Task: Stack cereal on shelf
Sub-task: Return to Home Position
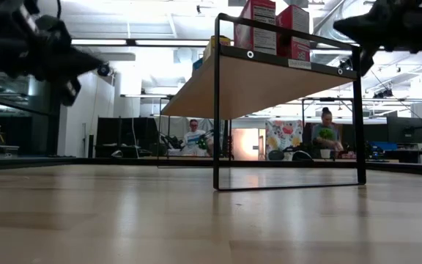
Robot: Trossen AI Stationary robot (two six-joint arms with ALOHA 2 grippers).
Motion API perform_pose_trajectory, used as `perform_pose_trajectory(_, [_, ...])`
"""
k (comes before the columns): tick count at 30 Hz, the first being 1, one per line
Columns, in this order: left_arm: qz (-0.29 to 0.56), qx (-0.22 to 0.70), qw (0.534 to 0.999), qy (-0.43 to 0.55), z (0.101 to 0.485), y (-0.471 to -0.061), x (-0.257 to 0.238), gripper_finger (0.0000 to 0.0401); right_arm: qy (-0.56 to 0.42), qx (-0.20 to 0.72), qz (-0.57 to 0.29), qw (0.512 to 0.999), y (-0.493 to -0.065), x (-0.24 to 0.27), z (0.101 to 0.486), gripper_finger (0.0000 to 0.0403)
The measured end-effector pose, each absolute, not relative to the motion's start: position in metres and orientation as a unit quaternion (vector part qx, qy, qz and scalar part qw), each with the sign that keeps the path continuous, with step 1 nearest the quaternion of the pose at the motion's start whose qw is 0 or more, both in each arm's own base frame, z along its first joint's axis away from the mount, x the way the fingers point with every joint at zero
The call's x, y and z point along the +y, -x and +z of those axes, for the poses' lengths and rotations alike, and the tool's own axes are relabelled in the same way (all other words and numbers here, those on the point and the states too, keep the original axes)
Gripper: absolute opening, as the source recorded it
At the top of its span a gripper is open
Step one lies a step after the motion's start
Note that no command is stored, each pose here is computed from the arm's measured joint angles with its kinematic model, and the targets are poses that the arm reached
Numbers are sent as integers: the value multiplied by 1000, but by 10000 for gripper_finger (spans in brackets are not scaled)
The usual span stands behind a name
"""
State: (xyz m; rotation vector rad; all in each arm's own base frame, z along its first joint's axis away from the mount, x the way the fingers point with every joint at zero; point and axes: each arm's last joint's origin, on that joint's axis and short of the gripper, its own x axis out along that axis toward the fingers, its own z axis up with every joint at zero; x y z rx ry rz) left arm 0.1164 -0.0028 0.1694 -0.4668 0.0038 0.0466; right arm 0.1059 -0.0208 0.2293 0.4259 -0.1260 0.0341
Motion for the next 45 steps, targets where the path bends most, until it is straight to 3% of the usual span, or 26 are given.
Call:
perform_pose_trajectory(5, [40,91,969,225,151,-109,-3,1,-175,-59,-19,983,-106,-20,209,0])
perform_pose_trajectory(12, [12,75,970,229,155,-107,-4,1,-148,-55,-21,987,-106,-18,179,0])
perform_pose_trajectory(22, [5,44,972,230,160,-103,-4,1,-51,-29,-127,990,-106,-24,173,0])
perform_pose_trajectory(32, [-9,-12,972,233,169,-97,-3,1,-78,-3,-132,988,-106,-24,167,0])
perform_pose_trajectory(45, [-10,-9,972,233,169,-97,-4,1,-78,4,-123,989,-103,-22,165,0])
